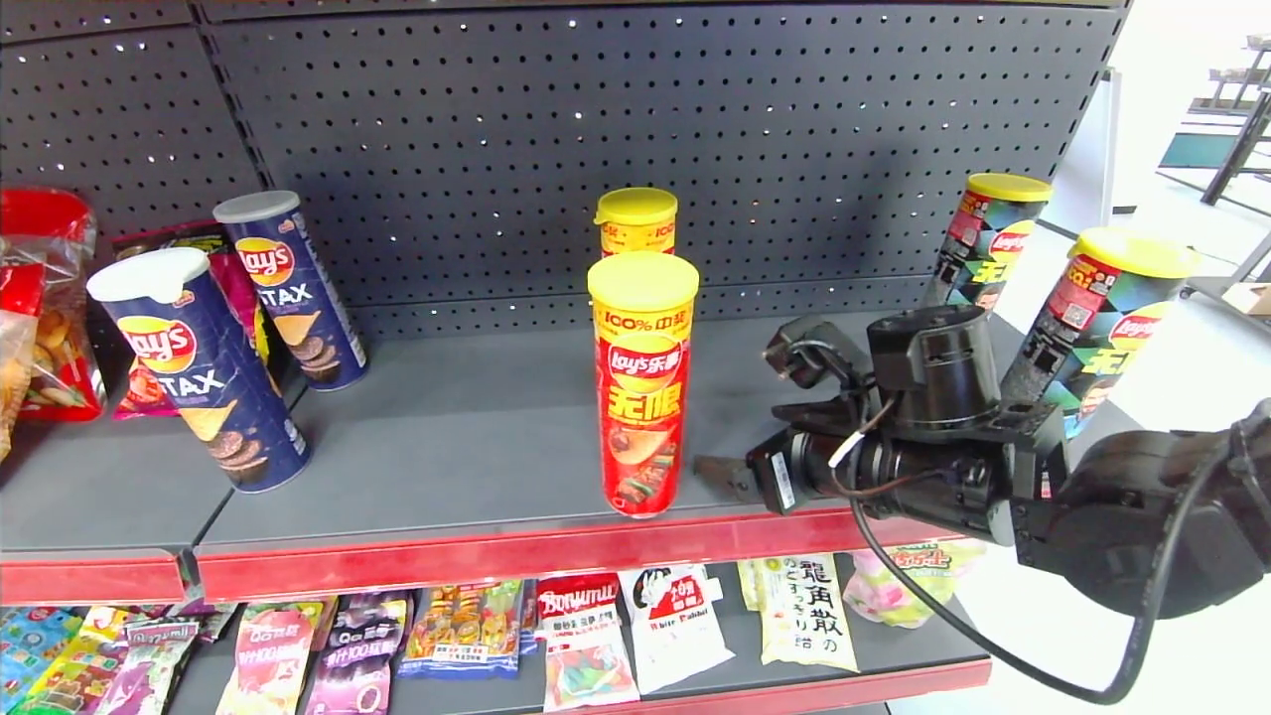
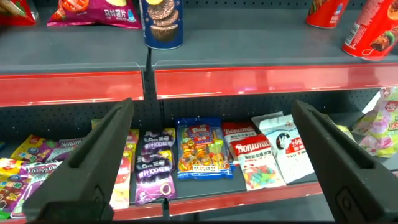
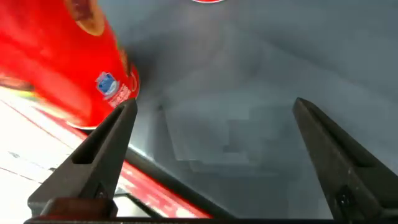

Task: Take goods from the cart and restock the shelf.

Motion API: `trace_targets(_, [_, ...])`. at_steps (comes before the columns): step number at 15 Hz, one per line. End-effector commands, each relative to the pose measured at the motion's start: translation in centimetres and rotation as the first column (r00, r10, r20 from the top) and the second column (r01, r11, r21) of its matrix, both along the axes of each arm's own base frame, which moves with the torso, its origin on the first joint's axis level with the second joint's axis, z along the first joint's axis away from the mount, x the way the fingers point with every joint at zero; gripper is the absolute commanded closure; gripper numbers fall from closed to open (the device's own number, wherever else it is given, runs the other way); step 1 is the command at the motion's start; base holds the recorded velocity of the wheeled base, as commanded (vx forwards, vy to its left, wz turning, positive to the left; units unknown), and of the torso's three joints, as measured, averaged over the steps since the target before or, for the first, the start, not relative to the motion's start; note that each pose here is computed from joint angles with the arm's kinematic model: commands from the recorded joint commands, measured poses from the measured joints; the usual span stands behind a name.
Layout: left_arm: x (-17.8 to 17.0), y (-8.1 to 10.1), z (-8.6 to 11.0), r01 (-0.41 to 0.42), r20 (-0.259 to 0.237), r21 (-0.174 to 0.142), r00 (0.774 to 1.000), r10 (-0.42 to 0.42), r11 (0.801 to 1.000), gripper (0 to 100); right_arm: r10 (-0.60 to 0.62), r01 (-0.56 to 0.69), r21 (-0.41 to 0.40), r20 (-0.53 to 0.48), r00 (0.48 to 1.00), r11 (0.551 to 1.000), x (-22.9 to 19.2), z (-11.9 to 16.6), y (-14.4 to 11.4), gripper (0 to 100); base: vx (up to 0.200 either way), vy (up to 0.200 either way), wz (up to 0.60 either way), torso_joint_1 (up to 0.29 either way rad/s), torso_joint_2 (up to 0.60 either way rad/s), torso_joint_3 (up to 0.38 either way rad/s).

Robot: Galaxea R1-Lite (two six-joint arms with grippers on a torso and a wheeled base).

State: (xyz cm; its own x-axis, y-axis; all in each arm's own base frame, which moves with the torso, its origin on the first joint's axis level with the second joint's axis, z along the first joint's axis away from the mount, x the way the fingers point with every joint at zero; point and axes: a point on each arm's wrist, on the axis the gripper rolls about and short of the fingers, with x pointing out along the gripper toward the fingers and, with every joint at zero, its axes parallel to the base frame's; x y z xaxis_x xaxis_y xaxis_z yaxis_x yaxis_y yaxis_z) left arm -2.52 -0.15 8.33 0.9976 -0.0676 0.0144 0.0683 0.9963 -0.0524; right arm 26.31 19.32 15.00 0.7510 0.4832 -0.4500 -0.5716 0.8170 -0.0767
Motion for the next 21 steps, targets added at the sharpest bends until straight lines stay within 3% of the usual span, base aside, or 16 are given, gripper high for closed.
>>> trace_targets(1, [0.0,0.0,0.0,0.0,0.001,0.0,1.0,0.0,1.0,0,0.001,-0.001,-0.017,-0.009,1.0,1.0,0.4,-0.6,0.2,0,0.0,0.0,0.0,0.0,0.0,0.0])
trace_targets(21, [0.0,0.0,0.0,0.0,0.001,0.0,1.0,0.0,1.0,0,0.048,-0.048,-0.024,-0.014,0.999,0.999,0.5,-1.1,1.8,0,0.0,0.0,0.0,0.0,0.0,0.0])
